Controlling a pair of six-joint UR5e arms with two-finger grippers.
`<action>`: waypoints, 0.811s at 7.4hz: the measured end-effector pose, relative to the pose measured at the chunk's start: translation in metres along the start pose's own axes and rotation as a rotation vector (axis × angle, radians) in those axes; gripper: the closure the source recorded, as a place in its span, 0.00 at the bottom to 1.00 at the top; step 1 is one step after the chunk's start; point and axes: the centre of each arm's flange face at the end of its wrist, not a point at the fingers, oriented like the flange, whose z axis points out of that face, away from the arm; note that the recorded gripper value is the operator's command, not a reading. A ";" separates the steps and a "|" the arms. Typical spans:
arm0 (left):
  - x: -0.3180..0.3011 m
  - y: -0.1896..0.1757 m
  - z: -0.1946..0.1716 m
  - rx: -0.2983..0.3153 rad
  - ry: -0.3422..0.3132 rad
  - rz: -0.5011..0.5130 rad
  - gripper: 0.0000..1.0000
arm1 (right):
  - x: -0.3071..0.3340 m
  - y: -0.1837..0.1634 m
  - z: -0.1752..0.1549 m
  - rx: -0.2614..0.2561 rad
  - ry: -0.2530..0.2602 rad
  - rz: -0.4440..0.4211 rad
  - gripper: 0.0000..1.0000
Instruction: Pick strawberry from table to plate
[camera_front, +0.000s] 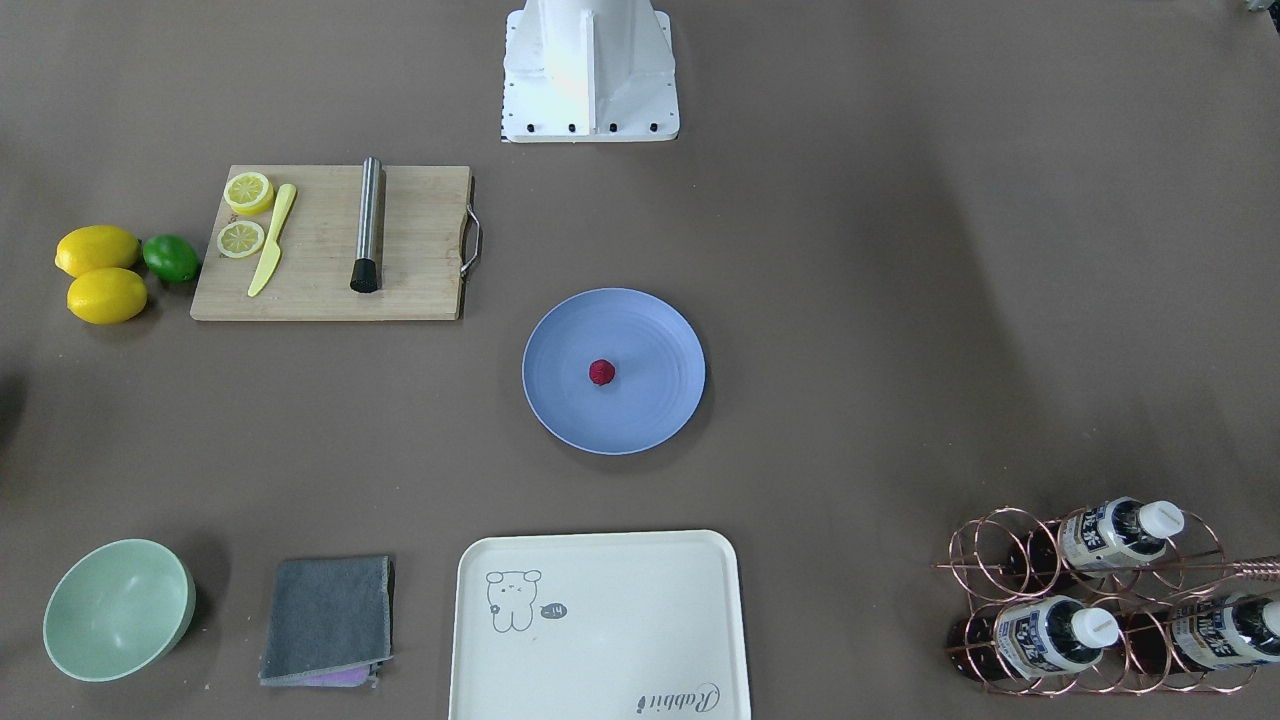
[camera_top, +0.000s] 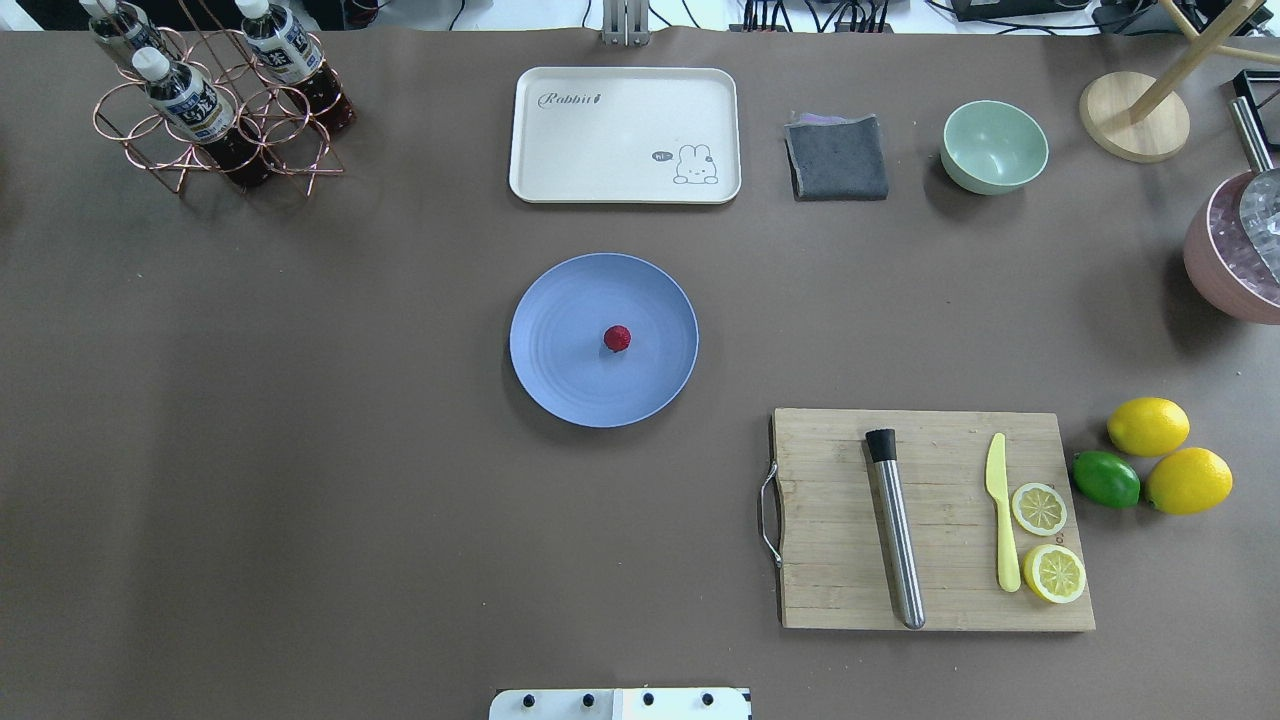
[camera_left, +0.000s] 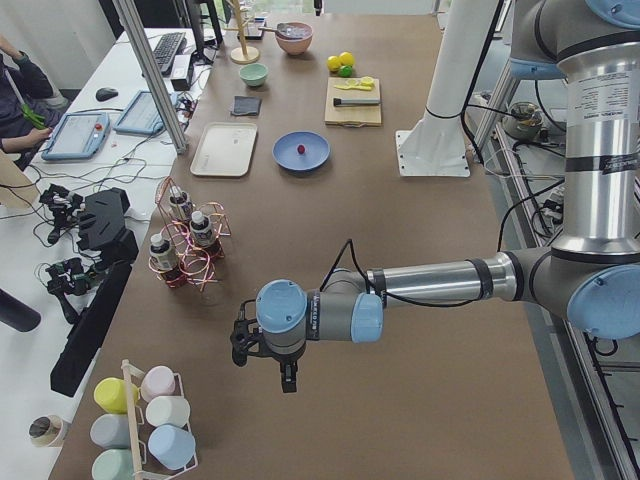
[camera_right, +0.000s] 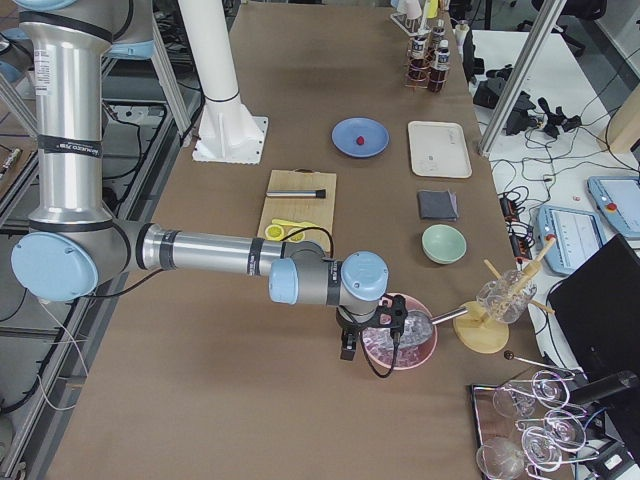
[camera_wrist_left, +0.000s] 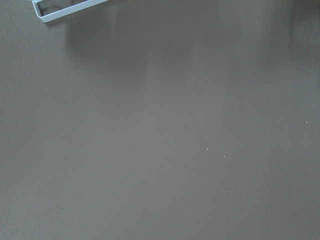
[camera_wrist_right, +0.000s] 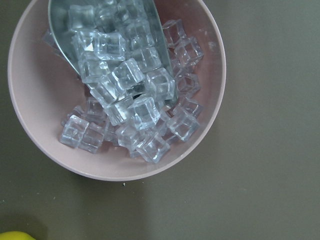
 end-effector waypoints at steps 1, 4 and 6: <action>0.000 0.000 0.000 0.000 0.000 0.000 0.02 | 0.000 0.000 0.000 0.000 -0.001 -0.001 0.00; -0.001 0.001 0.000 -0.001 0.001 -0.002 0.02 | -0.002 0.000 -0.001 0.002 -0.004 -0.003 0.00; -0.001 0.002 0.001 -0.003 0.002 -0.004 0.02 | -0.003 -0.001 -0.002 0.003 -0.006 -0.004 0.00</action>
